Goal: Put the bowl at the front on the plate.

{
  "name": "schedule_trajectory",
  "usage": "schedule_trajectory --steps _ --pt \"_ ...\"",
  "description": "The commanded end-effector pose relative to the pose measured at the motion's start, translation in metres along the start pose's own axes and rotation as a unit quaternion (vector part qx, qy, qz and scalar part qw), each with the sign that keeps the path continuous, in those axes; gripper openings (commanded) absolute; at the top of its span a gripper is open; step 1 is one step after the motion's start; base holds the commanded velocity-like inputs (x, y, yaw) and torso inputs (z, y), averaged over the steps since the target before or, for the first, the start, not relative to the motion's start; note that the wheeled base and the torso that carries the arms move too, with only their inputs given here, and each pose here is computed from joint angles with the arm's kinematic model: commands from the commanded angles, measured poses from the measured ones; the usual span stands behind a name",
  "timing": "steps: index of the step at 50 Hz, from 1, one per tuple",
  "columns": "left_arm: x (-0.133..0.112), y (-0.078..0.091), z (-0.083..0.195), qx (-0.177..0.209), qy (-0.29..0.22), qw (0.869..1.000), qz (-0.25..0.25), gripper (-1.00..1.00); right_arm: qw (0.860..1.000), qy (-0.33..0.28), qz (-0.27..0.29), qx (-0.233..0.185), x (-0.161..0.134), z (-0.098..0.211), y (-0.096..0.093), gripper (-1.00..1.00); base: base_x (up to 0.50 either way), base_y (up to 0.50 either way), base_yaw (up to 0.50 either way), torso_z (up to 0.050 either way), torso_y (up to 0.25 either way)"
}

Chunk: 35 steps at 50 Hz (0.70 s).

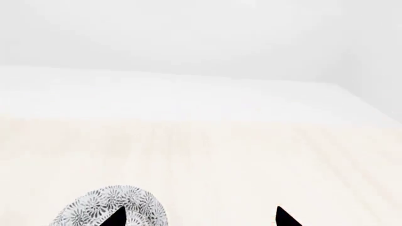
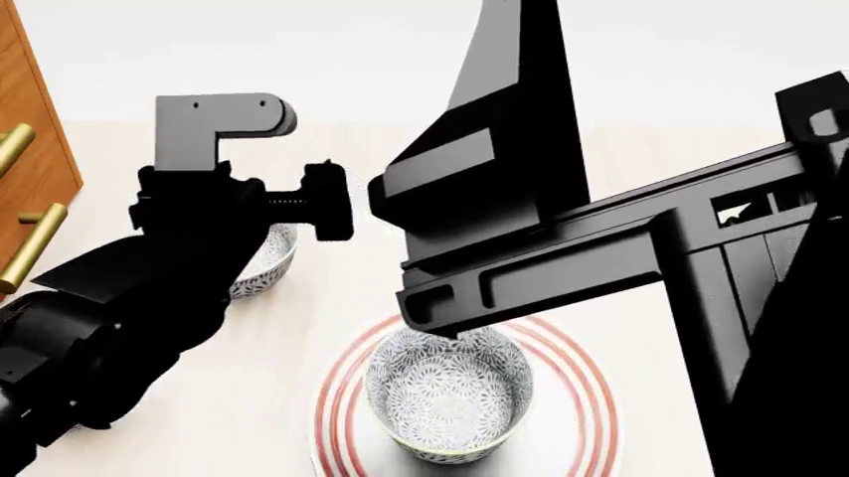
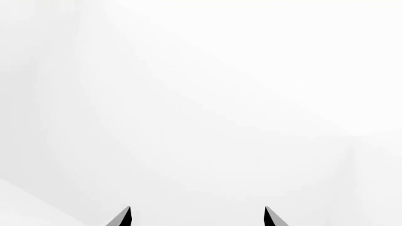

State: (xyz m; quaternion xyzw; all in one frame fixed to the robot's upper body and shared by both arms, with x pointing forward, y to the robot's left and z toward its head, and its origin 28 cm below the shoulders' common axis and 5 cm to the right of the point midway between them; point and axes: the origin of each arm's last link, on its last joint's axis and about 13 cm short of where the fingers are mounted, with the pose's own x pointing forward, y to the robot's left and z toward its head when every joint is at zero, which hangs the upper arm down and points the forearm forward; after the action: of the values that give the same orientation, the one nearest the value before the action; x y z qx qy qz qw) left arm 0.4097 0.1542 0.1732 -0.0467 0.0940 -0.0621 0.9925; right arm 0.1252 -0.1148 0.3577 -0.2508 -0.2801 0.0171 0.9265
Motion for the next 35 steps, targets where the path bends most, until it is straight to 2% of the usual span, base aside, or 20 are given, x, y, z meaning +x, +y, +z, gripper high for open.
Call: schedule_trajectory --steps 1,8,16,17,18,19,20,21,22,26,27,29,30,31,35 --pt "-0.024 0.009 0.013 -0.032 -0.051 0.997 0.045 1.0 1.0 -0.001 0.001 0.006 0.002 -0.006 0.003 1.0 0.0 0.0 0.0 0.0 0.0" --pt "-0.049 0.007 0.019 -0.037 -0.086 0.994 0.054 1.0 1.0 -0.003 -0.001 0.007 0.0 -0.007 0.004 1.0 0.0 0.0 0.0 0.0 0.0" --pt "-0.078 0.004 0.024 -0.056 -0.108 0.992 0.034 1.0 1.0 -0.002 -0.001 0.01 -0.002 -0.012 0.003 1.0 0.0 0.0 0.0 0.0 0.0" --pt "-0.085 0.004 0.024 -0.038 -0.13 0.99 0.05 1.0 1.0 -0.003 -0.002 0.011 -0.002 -0.012 0.003 1.0 0.0 0.0 0.0 0.0 0.0" --pt "-0.091 0.002 0.025 -0.053 -0.12 0.991 0.029 1.0 1.0 -0.003 -0.001 0.011 -0.002 -0.012 0.002 1.0 0.0 0.0 0.0 0.0 0.0" --pt "-0.099 0.002 0.025 -0.039 -0.154 0.987 0.039 1.0 1.0 -0.001 -0.004 0.008 -0.001 -0.012 0.002 1.0 0.0 0.0 0.0 0.0 0.0" --pt "-0.103 0.002 0.025 -0.059 -0.128 0.99 0.023 1.0 1.0 -0.002 -0.002 0.008 0.0 -0.012 0.002 1.0 0.0 0.0 0.0 0.0 0.0" --pt "-0.104 0.003 0.024 -0.059 -0.127 0.99 0.021 1.0 1.0 -0.003 0.0 0.009 0.0 -0.012 0.002 1.0 0.0 0.0 0.0 0.0 0.0" --pt "-0.104 0.003 0.023 -0.048 -0.14 0.988 0.033 1.0 1.0 -0.003 0.0 0.009 0.0 -0.012 0.002 1.0 0.0 0.0 0.0 0.0 0.0" --pt "-0.111 0.003 0.022 -0.059 -0.135 0.989 0.022 1.0 1.0 -0.003 -0.002 0.009 0.001 -0.013 0.002 1.0 0.0 0.0 0.0 0.0 0.0" --pt "-0.115 0.003 0.022 -0.051 -0.153 0.987 0.028 1.0 1.0 -0.003 -0.002 0.007 0.002 -0.014 0.002 1.0 0.0 0.0 0.0 0.0 0.0" --pt "-0.121 0.003 0.021 -0.063 -0.14 0.988 0.018 1.0 1.0 -0.002 0.0 0.005 0.002 -0.015 0.003 1.0 0.0 0.0 0.0 0.0 0.0" --pt "-0.122 0.002 0.019 -0.043 -0.163 0.985 0.027 1.0 1.0 -0.004 0.0 0.008 0.002 -0.015 0.003 1.0 0.0 0.0 0.0 0.0 0.0" --pt "-0.127 0.002 0.017 -0.059 -0.138 0.989 0.014 1.0 1.0 -0.004 0.0 0.009 0.003 -0.015 0.003 1.0 0.0 0.0 0.0 0.0 0.0" --pt "-0.137 0.001 0.016 -0.049 -0.151 0.987 0.013 1.0 1.0 -0.007 0.005 0.01 0.005 -0.015 0.004 1.0 0.0 0.0 0.0 0.0 0.0"
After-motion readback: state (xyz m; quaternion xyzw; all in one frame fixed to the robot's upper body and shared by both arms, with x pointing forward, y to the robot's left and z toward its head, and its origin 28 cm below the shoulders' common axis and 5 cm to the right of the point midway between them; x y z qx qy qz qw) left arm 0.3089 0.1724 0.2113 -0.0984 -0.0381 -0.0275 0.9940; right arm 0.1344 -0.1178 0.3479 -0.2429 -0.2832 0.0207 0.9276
